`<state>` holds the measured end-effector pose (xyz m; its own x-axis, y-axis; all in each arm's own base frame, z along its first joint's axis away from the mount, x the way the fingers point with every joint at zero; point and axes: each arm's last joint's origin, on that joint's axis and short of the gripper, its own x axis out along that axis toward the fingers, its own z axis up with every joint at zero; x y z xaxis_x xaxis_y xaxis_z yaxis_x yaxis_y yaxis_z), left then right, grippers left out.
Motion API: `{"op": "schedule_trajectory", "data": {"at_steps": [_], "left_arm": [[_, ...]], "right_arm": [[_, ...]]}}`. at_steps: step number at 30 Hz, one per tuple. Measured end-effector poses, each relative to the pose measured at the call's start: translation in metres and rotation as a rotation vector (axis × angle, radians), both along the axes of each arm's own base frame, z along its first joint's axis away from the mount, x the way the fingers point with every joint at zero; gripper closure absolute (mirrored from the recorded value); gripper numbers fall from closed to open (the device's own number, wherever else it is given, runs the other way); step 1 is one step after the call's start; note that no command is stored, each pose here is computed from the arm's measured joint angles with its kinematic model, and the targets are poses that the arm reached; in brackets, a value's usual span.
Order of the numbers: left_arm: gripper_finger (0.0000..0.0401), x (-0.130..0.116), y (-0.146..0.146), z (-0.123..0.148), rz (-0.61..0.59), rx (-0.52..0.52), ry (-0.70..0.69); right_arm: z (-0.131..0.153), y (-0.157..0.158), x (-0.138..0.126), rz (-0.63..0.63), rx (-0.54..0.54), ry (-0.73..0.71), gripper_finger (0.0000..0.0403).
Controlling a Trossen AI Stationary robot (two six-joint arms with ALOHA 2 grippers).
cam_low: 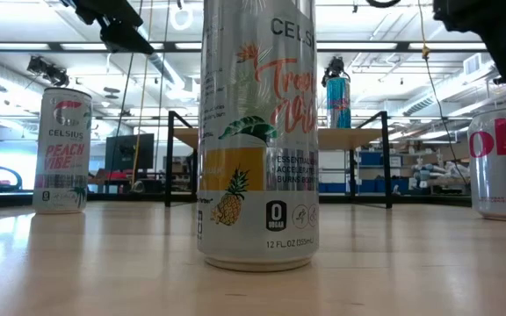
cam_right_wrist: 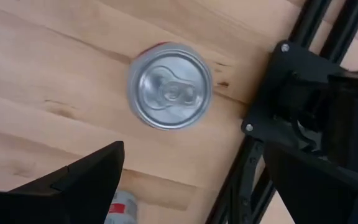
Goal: Place canned beverage on shelf
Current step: Put the top red soda can on the shelf
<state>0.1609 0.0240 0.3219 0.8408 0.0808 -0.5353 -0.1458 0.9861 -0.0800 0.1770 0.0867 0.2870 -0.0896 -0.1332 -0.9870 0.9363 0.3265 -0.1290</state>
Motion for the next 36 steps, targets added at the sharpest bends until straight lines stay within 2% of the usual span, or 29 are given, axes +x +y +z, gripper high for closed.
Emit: {"op": "schedule_trajectory", "data": {"at_steps": [4, 11, 28, 36], "left_arm": [[0.0083, 0.000, 0.000, 0.000, -0.002, 0.003, 0.000], [0.0083, 0.000, 0.000, 0.000, -0.003, 0.005, -0.002], [0.0083, 0.000, 0.000, 0.000, 0.002, -0.001, -0.002], [0.0083, 0.000, 0.000, 0.000, 0.002, -0.002, -0.001]], "right_arm": [[-0.002, 0.000, -0.002, 0.009, 0.011, -0.057, 0.0010], [-0.021, -0.006, -0.005, 0.005, -0.025, -0.009, 0.0010], [-0.051, -0.016, 0.007, 0.024, -0.006, -0.085, 0.0010], [-0.053, -0.018, 0.006, 0.045, 0.012, -0.067, 0.0014]]}}
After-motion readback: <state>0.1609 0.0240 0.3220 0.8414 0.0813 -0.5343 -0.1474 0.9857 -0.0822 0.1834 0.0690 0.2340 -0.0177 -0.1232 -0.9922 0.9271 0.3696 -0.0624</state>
